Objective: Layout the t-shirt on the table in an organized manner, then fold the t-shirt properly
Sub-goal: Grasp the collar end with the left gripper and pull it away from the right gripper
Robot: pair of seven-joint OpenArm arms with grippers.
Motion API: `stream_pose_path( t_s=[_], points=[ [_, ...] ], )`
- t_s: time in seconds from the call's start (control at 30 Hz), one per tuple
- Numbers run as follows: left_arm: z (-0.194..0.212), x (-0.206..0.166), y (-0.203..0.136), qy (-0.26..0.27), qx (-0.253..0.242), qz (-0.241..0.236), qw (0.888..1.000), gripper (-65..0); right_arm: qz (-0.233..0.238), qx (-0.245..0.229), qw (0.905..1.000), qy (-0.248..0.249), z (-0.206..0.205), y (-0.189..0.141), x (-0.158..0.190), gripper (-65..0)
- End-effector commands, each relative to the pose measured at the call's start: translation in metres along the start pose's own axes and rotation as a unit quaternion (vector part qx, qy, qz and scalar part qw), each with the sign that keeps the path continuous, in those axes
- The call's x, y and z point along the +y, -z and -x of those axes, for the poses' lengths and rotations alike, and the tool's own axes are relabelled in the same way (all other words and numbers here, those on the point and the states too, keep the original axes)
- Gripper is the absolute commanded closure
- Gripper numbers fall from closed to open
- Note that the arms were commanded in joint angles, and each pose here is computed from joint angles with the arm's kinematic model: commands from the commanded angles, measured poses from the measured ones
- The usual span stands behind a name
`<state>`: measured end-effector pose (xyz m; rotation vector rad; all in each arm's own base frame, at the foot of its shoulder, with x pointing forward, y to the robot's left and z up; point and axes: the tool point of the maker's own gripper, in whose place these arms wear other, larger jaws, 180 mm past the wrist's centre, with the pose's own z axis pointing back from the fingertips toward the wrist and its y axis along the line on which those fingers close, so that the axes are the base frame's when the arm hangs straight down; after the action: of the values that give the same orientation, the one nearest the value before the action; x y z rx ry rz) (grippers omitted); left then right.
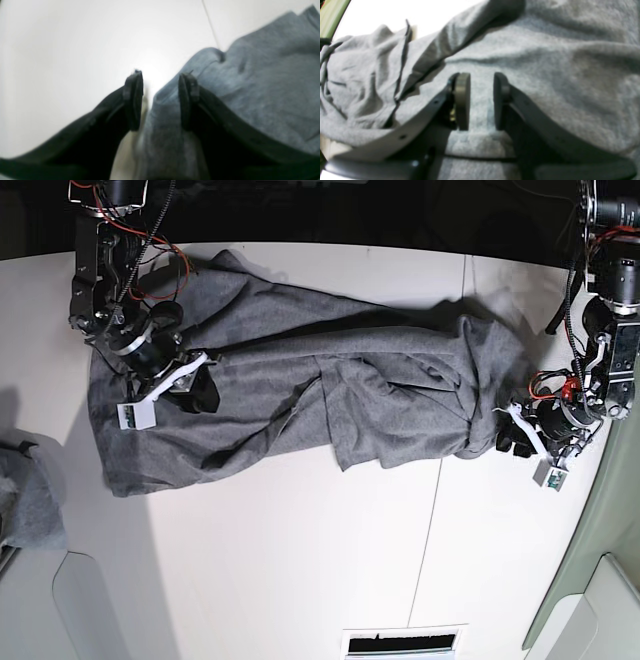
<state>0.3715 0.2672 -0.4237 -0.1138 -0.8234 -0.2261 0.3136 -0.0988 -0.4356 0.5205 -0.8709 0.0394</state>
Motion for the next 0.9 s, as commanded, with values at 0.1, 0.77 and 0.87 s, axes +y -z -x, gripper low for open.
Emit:
stream_pose_path(
  t_s=[0.1,0.77,0.87],
  points=[
    [-0.006,-0.016,-0.002,0.012,-0.01,0.075,0.997,-26.7,-0.011,-0.017,0.9998,-0.001,-0.014,0.003,0.007,-16.5],
    [-0.074,0.028,-0.056,0.026,-0.072,0.068,0.995,0.0,0.041,0.046,0.9946,-0.084,0.0,-0.01,-0.03,0.0],
    [-0.083,0.028,-0.061,0.035,-0.078,0.069,0.994,0.0,0.052,0.056,0.9926,-0.095,0.004,-0.012,-0.035,0.0]
  ],
)
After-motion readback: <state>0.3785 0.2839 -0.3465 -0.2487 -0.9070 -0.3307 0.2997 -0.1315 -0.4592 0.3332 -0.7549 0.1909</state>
